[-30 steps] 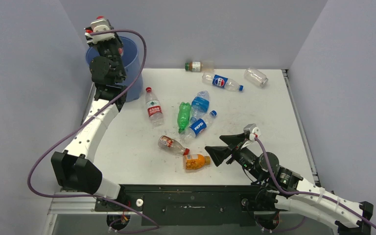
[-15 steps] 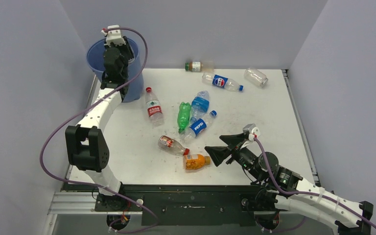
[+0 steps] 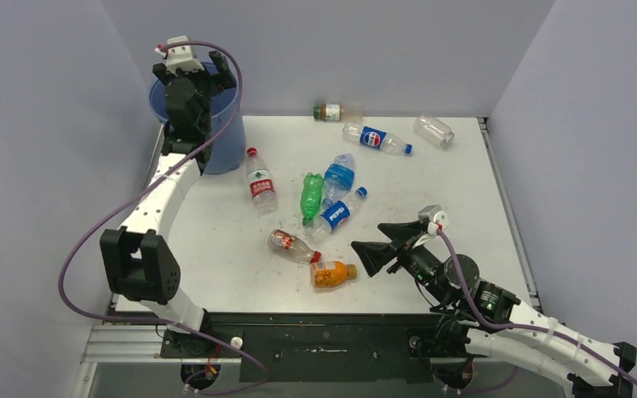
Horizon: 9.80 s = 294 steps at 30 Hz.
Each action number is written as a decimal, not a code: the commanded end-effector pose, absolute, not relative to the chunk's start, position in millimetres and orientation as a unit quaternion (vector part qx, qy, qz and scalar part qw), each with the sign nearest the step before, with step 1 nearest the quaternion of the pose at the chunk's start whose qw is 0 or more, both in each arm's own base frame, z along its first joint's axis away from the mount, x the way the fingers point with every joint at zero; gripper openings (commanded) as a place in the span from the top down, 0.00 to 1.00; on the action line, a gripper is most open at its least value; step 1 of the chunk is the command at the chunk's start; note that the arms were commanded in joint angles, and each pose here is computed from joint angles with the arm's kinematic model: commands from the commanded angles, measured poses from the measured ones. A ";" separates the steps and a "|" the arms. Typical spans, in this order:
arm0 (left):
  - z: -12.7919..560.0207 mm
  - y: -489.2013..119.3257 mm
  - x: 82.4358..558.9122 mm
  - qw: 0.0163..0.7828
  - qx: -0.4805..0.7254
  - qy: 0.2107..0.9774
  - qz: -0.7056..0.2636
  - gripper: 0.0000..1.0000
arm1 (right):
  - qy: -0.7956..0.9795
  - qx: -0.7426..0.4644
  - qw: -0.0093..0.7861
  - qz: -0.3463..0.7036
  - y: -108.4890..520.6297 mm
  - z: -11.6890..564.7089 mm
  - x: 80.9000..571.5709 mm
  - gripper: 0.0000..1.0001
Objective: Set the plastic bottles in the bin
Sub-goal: Place the plastic bottle in the trash bin, then pick up the plastic bottle at the center of the board, then place the plastic bottle in the trash bin.
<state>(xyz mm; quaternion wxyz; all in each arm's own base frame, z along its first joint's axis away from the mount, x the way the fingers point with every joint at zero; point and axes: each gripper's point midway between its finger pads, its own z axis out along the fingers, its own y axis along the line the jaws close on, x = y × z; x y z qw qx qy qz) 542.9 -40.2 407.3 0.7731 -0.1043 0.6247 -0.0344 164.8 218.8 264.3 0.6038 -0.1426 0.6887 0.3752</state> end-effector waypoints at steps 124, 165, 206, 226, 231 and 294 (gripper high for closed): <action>391.1 -255.7 162.7 0.588 0.101 0.489 -0.637 1.00 | 0.575 -0.228 0.562 0.549 304.5 354.7 132.5 0.09; 414.4 -237.5 195.5 0.632 0.072 0.562 -0.528 0.04 | 0.626 -0.216 0.620 0.421 283.9 336.4 169.6 0.72; 404.3 -293.4 215.5 0.562 0.149 0.626 -0.519 1.00 | 0.644 -0.208 0.609 0.414 286.6 328.6 171.5 0.07; 528.6 -100.9 354.4 0.768 -0.098 0.551 -0.311 1.00 | 0.722 -0.033 0.597 0.349 217.9 252.9 191.0 0.10; 539.7 -64.1 392.9 0.791 -0.160 0.527 -0.268 1.00 | 0.747 -0.014 0.591 0.304 202.3 221.0 195.9 0.10; 272.1 -126.9 320.7 0.590 -0.051 0.773 -0.226 0.04 | 0.808 0.076 0.485 0.327 207.5 165.7 272.8 0.10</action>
